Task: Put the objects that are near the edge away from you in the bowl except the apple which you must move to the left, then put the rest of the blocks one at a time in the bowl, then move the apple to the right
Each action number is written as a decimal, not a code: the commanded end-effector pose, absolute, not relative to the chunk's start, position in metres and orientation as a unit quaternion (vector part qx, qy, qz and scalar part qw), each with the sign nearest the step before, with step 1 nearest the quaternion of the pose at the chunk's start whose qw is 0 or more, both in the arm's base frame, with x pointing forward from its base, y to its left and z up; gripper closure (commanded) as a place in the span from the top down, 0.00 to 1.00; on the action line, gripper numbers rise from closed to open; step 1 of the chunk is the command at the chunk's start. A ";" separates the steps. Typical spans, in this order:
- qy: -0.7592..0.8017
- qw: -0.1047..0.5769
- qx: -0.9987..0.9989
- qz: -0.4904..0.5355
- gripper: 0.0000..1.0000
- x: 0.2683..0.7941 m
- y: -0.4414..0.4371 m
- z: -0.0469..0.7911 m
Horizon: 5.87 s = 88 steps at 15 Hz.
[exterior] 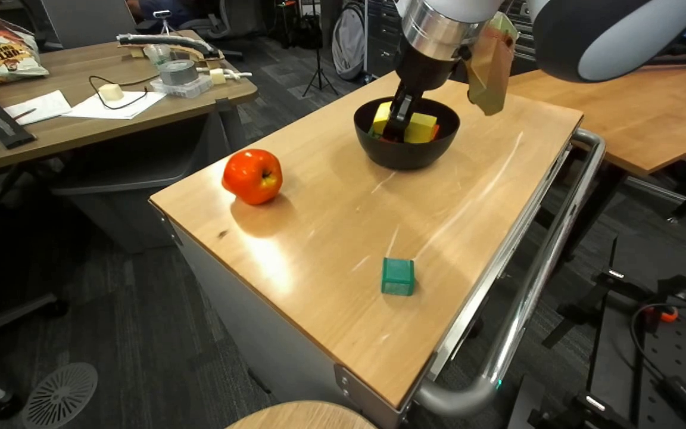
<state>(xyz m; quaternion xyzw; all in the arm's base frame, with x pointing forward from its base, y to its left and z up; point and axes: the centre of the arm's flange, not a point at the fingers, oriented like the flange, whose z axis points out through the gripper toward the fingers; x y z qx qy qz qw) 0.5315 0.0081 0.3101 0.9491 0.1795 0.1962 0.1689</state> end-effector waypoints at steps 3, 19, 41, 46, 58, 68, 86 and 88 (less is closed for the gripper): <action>0.131 0.131 0.963 0.197 0.85 0.556 0.009 0.320; 0.277 0.028 0.958 0.063 1.00 0.456 0.126 0.418; 0.361 0.005 0.932 0.017 1.00 0.414 0.202 0.315; 0.367 0.026 0.929 0.034 1.00 0.414 0.210 0.292; 0.356 0.069 0.929 0.077 0.19 0.417 0.210 0.289; 0.224 0.208 0.926 0.222 0.19 0.467 0.074 0.414; 0.162 0.195 0.947 0.195 1.00 0.529 0.045 0.359; 0.150 0.198 0.946 0.209 1.00 0.532 0.049 0.376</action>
